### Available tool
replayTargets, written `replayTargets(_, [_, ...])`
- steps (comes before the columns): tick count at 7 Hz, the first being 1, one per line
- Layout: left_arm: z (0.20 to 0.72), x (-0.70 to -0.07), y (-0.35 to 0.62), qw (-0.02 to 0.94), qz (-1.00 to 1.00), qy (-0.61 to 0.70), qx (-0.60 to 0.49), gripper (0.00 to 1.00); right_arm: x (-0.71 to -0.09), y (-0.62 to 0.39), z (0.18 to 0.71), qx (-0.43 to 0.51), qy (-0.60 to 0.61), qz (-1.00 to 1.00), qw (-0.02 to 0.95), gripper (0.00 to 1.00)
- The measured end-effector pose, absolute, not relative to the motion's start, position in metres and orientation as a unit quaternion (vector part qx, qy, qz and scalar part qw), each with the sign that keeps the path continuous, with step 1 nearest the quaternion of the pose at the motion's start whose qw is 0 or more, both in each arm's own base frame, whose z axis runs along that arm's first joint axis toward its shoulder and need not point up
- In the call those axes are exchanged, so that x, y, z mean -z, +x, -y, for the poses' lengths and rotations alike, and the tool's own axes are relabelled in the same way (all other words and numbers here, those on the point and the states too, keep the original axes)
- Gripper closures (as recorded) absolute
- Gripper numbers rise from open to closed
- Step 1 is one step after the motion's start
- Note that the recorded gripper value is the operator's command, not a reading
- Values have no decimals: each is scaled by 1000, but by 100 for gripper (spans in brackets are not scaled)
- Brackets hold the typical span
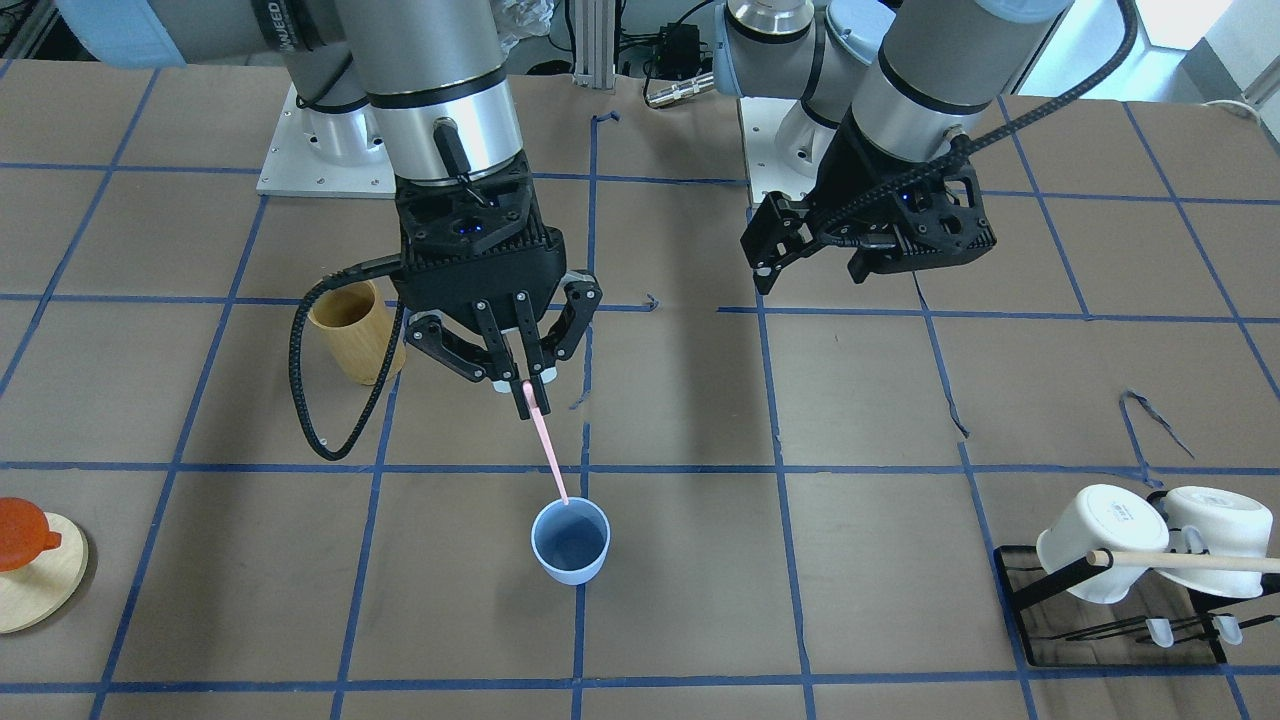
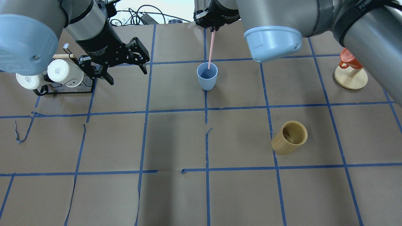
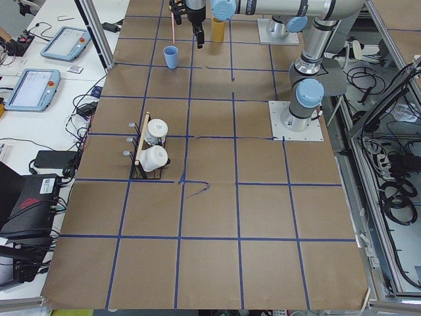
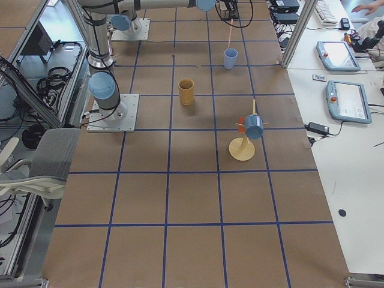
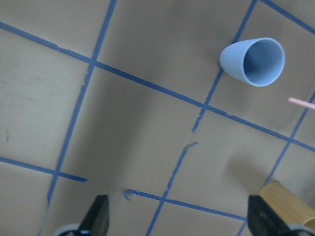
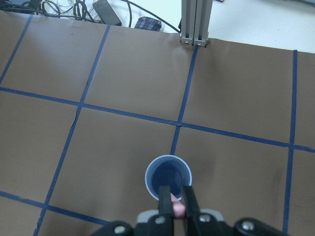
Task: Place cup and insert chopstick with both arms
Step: 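Lower the chopstick into the cup with right gripper while left arm withdraws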
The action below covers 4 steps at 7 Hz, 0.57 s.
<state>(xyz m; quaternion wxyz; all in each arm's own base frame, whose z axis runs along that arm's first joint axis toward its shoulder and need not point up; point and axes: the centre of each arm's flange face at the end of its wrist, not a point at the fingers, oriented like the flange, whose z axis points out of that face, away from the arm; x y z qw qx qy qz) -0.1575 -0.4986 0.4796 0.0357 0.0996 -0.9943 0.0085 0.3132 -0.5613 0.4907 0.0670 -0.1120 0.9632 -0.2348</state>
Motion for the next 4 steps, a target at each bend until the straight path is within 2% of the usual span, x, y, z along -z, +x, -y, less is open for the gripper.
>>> replayTargets(3, [503, -494, -138, 9, 998, 66, -20, 0, -466, 323, 572, 234, -113, -964, 55, 98])
replayTargets(4, [503, -496, -138, 15, 998, 64, -22, 0, -461, 323, 573, 232, -112, -965, 51, 52])
